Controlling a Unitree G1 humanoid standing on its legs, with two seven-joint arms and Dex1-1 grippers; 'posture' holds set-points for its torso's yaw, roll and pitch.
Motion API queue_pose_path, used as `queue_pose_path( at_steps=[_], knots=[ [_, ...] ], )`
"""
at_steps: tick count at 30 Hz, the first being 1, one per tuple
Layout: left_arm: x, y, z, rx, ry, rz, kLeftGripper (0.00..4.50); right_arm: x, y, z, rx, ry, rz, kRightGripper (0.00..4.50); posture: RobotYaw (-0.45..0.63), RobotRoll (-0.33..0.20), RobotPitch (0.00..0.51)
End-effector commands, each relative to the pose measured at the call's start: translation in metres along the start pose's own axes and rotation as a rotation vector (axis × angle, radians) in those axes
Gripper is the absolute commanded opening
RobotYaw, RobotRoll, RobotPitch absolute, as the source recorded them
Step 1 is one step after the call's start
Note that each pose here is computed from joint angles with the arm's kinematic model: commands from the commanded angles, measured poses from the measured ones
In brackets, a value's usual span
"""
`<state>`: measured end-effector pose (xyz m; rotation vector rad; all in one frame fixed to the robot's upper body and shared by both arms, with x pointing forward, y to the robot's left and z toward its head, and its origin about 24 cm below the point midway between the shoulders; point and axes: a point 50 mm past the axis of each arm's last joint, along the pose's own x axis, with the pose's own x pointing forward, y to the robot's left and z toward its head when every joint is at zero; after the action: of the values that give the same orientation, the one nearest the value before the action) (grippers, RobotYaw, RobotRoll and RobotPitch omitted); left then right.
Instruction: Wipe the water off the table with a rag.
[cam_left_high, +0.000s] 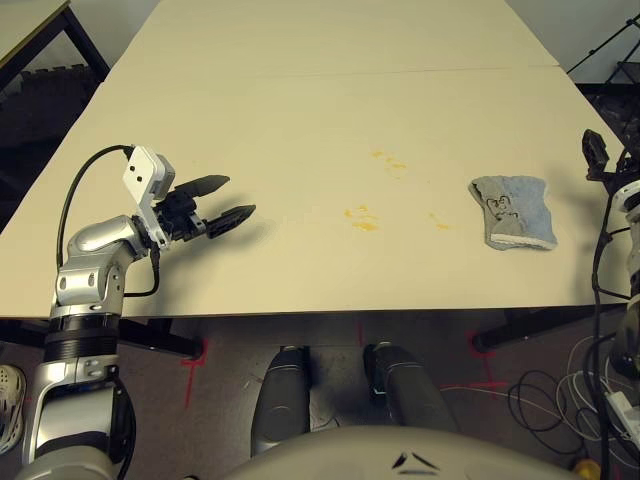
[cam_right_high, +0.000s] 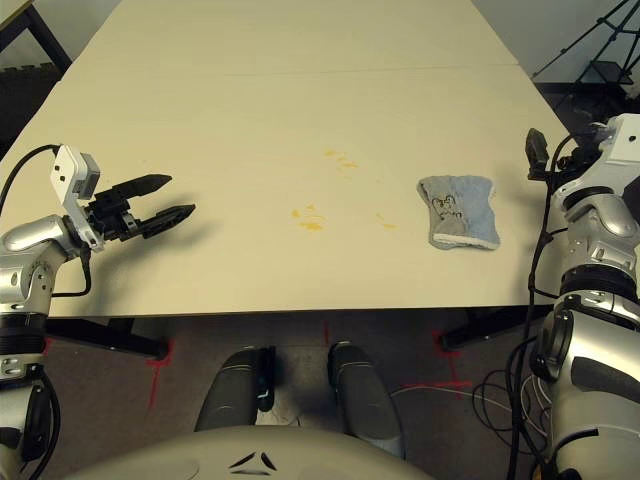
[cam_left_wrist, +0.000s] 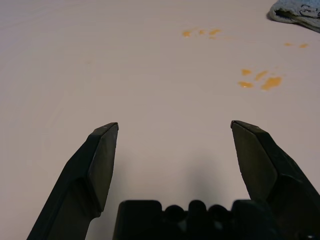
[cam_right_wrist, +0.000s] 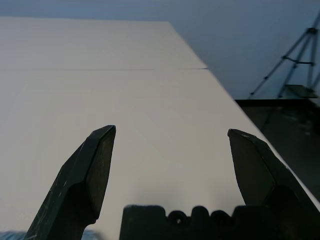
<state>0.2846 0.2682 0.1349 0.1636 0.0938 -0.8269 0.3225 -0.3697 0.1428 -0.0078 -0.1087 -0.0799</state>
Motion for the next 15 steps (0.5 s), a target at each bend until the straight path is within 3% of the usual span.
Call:
queue_pose_path(
  at_steps=[1, 7, 15],
  knots=[
    [0.001, -0.005, -0.001, 0.017, 0.021, -0.022, 4.50, -0.002, -0.002, 0.007, 0.004, 0.049, 0.082, 4.47, 0.07, 0.000, 0.140],
    [0.002, -0.004, 0.001, 0.023, 0.022, -0.021, 4.50, -0.009, -0.004, 0.019, 0.023, 0.172, 0.244, 4.47, 0.09, 0.000, 0.145],
    [0.000, -0.003, 0.005, 0.036, 0.022, -0.014, 4.50, -0.030, -0.004, 0.013, 0.040, 0.410, 0.406, 4.47, 0.12, 0.000, 0.153]
  ],
)
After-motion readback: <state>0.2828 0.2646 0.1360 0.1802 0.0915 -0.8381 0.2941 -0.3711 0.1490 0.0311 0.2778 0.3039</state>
